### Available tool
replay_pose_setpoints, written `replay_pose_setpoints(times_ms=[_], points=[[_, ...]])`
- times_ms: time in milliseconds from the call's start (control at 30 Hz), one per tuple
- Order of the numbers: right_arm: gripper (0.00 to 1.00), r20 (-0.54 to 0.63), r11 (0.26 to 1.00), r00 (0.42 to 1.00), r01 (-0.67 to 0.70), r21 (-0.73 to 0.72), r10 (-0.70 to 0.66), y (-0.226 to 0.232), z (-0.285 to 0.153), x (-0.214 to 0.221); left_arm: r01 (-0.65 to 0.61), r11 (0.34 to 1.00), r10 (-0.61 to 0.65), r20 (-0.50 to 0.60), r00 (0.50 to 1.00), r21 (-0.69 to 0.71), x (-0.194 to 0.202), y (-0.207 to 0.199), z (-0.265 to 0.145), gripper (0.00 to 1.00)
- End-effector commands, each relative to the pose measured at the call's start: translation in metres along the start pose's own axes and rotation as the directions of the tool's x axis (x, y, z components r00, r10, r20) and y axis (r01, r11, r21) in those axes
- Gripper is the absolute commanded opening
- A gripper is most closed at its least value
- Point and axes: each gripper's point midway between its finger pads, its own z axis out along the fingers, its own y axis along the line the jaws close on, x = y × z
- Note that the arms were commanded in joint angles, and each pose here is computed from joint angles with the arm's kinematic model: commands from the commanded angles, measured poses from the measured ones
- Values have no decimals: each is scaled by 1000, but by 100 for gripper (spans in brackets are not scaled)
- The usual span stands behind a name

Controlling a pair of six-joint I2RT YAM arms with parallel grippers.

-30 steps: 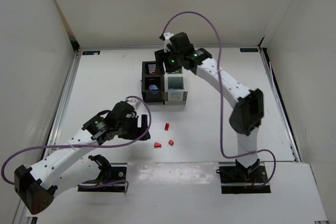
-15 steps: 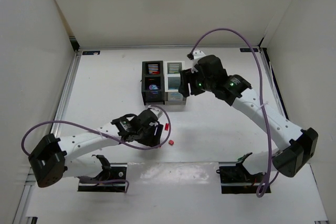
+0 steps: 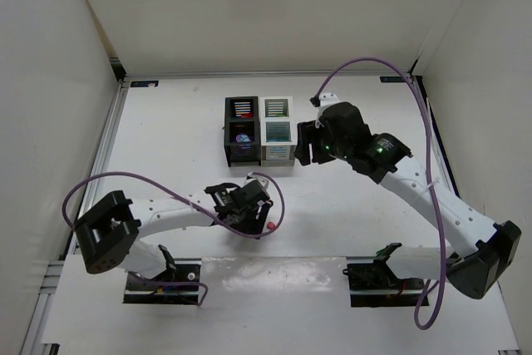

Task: Sort the legos into containers by color

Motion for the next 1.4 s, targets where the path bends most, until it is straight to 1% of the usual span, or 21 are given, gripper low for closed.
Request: replay_pose_setpoints(times_ms=[0, 33, 133, 167, 300, 333, 400, 567, 700, 767, 933, 1000, 1033, 1067, 1100, 1167, 1200, 1233, 1267, 1300, 1367], points=[[69, 18, 999, 1000, -22, 35, 21, -8, -6, 1, 1, 1000, -2, 50, 999, 15, -20, -19, 0, 83], [69, 23, 999, 999, -29, 42, 28, -10, -7, 1, 2, 1000, -3, 47, 999, 12, -19, -20, 1, 83], [69, 22, 998, 999, -31, 49, 30, -14, -9, 4, 21, 1000, -21, 52, 998, -13, -22, -20, 6, 78], [69, 18, 998, 999, -33, 51, 32, -15, -9, 6, 19, 999, -18, 34, 999, -31, -18, -17, 8, 78], [69, 32, 997, 998, -46, 54, 45, -19, -13, 5, 41, 998, -39, 33, 999, -53, -15, -13, 10, 71], [69, 25, 997, 999, -49, 60, 47, -22, -13, 7, 51, 997, -49, 41, 998, -61, -16, -12, 11, 68], [69, 25, 997, 998, -53, 63, 51, -24, -13, 8, 57, 996, -54, 45, 998, -63, -17, -13, 11, 68], [69, 22, 996, 998, -64, 68, 63, -28, -16, 12, 68, 995, -66, 35, 997, -75, -17, -13, 15, 57], [69, 19, 995, 997, -72, 74, 71, -31, -16, 15, 59, 994, -57, 23, 998, -87, -13, -11, 14, 54], [69, 29, 994, 996, -83, 77, 81, -34, -18, 14, 62, 994, -60, 31, 998, -92, -15, -10, 13, 51], [69, 38, 993, 996, -89, 78, 86, -35, -21, 14, 58, 991, -52, 51, 997, -117, -24, -7, -2, 49], [69, 39, 993, 995, -89, 80, 87, -36, -23, 15, 69, 990, -57, 104, 993, -122, -40, -9, -15, 49], [69, 44, 992, 995, -92, 83, 89, -37, -25, 13, 68, 991, -53, 130, 990, -113, -48, -8, -31, 49], [69, 45, 992, 995, -95, 84, 91, -38, -25, 14, 53, 991, -37, 134, 990, -123, -47, -4, -35, 49], [69, 44, 991, 994, -101, 89, 97, -40, -25, 14, 27, 989, 0, 183, 983, -144, -65, -2, -51, 51], [69, 56, 989, 993, -113, 95, 108, -45, -26, 12, 24, 987, 16, 242, 970, -161, -83, 3, -72, 51], [69, 52, 989, 992, -119, 89, 114, -46, -27, 13, 14, 987, 34, 294, 955, -159, -110, 4, -92, 51], [69, 58, 988, 991, -129, 89, 124, -47, -28, 13, 25, 984, 35, 322, 946, -178, -122, 10, -100, 51], [69, 60, 986, 989, -137, 97, 132, -51, -28, 12, 88, 978, -15, 360, 933, -187, -147, 23, -108, 51], [69, 65, 987, 990, -130, 96, 125, -52, -30, 11, 110, 977, -28, 399, 917, -185, -169, 32, -121, 51], [69, 65, 984, 989, -140, 110, 133, -62, -32, 11, 101, 980, -11, 455, 891, -172, -199, 35, -136, 51]])
